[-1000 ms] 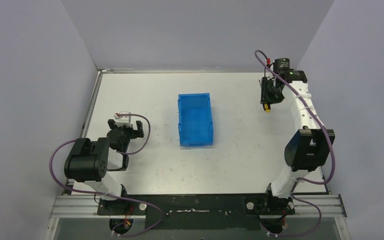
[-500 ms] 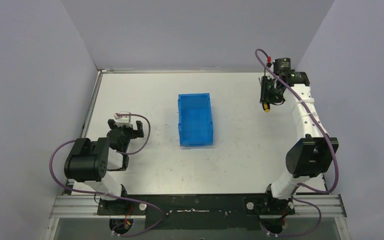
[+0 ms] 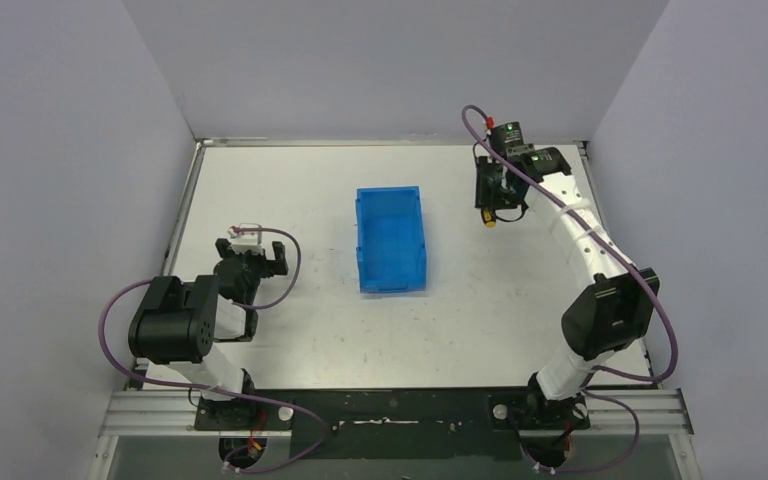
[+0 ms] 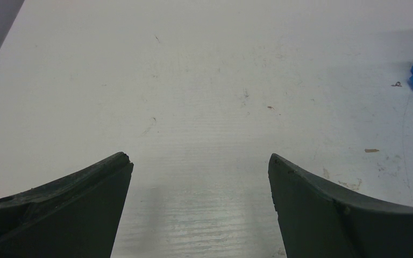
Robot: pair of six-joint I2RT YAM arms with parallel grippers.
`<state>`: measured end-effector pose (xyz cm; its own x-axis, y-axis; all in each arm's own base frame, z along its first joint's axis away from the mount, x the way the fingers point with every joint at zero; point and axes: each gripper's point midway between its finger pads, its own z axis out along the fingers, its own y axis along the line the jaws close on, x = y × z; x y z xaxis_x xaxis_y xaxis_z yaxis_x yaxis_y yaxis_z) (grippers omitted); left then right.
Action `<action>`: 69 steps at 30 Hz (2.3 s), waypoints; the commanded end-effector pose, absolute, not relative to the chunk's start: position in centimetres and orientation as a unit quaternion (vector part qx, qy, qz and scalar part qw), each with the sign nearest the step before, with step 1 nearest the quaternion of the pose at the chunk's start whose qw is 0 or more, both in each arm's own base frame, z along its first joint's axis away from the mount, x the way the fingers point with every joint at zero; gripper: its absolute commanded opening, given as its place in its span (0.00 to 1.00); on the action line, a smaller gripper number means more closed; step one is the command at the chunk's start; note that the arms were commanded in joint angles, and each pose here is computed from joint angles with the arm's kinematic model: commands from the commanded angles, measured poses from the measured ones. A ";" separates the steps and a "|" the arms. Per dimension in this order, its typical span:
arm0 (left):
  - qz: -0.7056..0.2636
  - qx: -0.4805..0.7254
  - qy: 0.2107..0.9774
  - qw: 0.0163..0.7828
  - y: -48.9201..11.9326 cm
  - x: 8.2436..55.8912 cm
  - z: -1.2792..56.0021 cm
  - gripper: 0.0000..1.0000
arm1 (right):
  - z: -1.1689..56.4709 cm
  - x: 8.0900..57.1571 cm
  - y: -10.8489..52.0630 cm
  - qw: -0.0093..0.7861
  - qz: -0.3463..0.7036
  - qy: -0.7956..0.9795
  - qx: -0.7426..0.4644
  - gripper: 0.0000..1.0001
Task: Put the screwdriver in the bin
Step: Pick up the screwdriver from the center of the board, then place the screwdriver in the bin.
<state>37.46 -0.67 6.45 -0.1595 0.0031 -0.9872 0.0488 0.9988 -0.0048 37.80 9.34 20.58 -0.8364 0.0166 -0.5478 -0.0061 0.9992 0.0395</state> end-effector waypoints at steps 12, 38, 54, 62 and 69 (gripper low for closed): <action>-0.016 0.018 0.750 0.661 -0.6 37.9 7.5 0.97 | 23.2 38.9 20.9 0.368 0.080 0.926 0.024 0.13; -0.016 0.017 0.750 0.661 -0.6 37.9 7.6 0.97 | 15.4 35.7 30.3 0.387 0.088 0.918 0.012 0.08; -0.016 0.017 0.749 0.662 -0.6 37.9 7.6 0.97 | 9.2 35.9 31.0 0.372 0.061 0.926 -0.010 0.08; -0.016 0.017 0.749 0.662 -0.6 37.9 7.6 0.97 | 7.5 36.0 31.4 0.373 0.062 0.926 -0.008 0.08; -0.016 0.017 0.749 0.662 -0.6 37.9 7.6 0.97 | 7.1 35.7 31.7 0.377 0.056 0.925 -0.015 0.15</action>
